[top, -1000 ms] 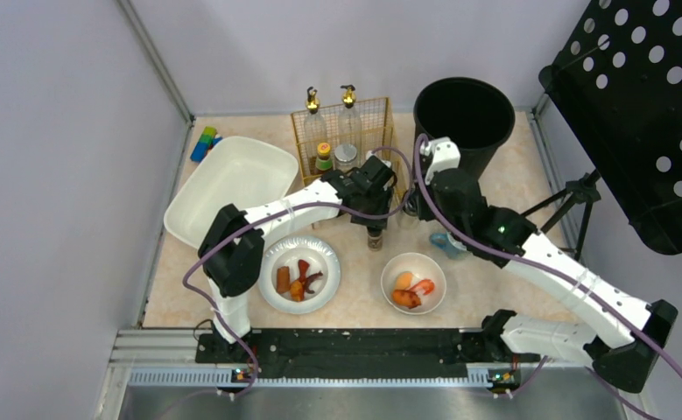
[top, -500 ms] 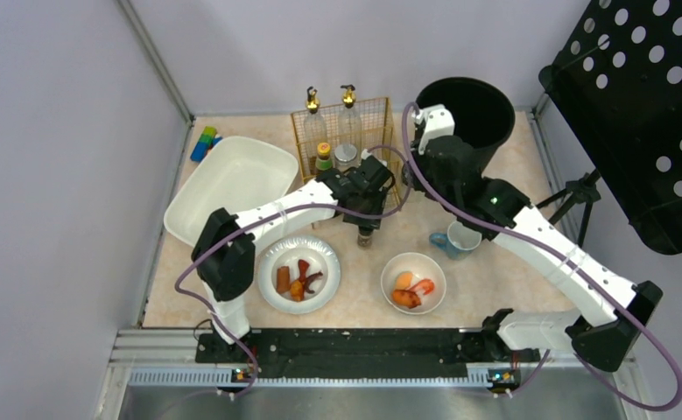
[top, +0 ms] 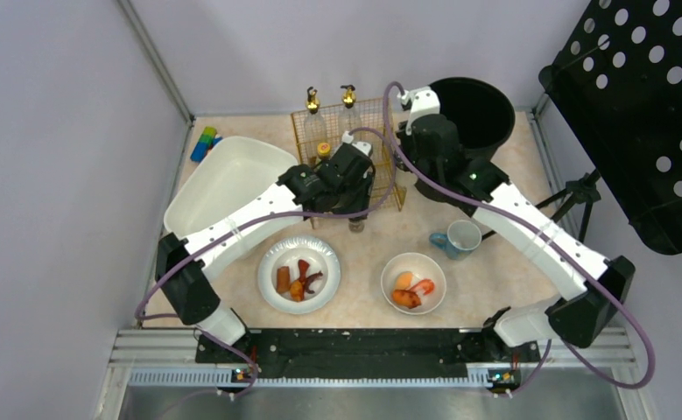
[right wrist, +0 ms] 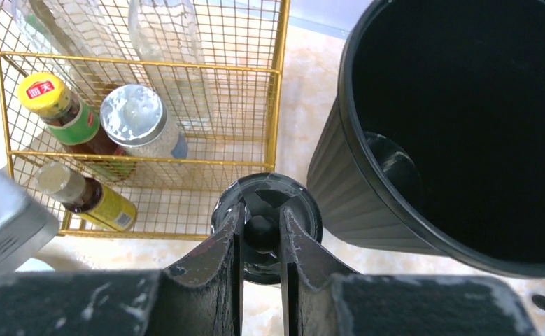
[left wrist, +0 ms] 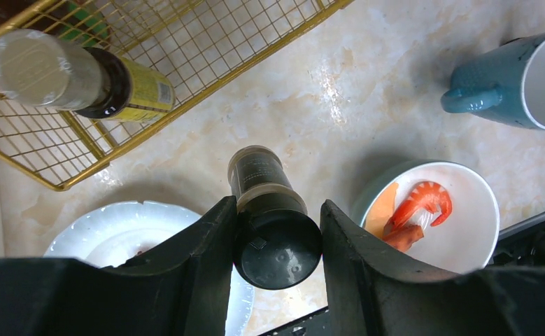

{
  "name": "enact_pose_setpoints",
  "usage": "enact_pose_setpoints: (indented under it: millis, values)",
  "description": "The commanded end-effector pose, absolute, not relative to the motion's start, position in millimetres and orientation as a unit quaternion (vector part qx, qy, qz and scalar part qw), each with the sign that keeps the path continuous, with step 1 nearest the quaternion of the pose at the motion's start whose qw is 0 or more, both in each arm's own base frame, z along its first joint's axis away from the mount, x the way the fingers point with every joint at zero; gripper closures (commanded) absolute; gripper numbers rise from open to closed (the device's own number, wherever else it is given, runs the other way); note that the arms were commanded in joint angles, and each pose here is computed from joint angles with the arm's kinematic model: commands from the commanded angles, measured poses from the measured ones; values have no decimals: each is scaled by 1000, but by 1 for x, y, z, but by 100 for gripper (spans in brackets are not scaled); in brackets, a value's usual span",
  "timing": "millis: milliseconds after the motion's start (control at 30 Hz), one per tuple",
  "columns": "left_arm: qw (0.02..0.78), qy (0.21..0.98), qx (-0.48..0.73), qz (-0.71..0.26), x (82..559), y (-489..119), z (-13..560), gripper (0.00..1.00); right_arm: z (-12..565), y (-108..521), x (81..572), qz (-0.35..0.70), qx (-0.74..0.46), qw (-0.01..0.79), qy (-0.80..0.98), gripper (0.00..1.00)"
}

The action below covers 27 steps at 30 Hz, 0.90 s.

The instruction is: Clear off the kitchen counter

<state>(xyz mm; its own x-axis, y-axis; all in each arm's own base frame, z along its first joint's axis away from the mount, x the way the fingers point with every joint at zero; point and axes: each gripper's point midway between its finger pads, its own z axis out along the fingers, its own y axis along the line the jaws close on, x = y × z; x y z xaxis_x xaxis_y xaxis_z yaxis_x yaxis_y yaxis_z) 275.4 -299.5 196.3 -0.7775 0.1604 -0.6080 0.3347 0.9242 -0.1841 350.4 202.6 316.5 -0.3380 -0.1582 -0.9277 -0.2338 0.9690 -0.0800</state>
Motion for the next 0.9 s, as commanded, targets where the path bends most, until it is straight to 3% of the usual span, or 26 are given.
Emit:
enact_pose_setpoints:
  millis: [0,300,867]
  values:
    - [350,914,136,-155,277,-294,233,100,376,217,372,70,-97,627,770,100]
    - [403,893,132,-149,300,-298,266,100,394,241,400,91,-99,641,756,100]
    - [434,886,102,-125,345,-294,268,100,348,259,451,131,-74,629,763,100]
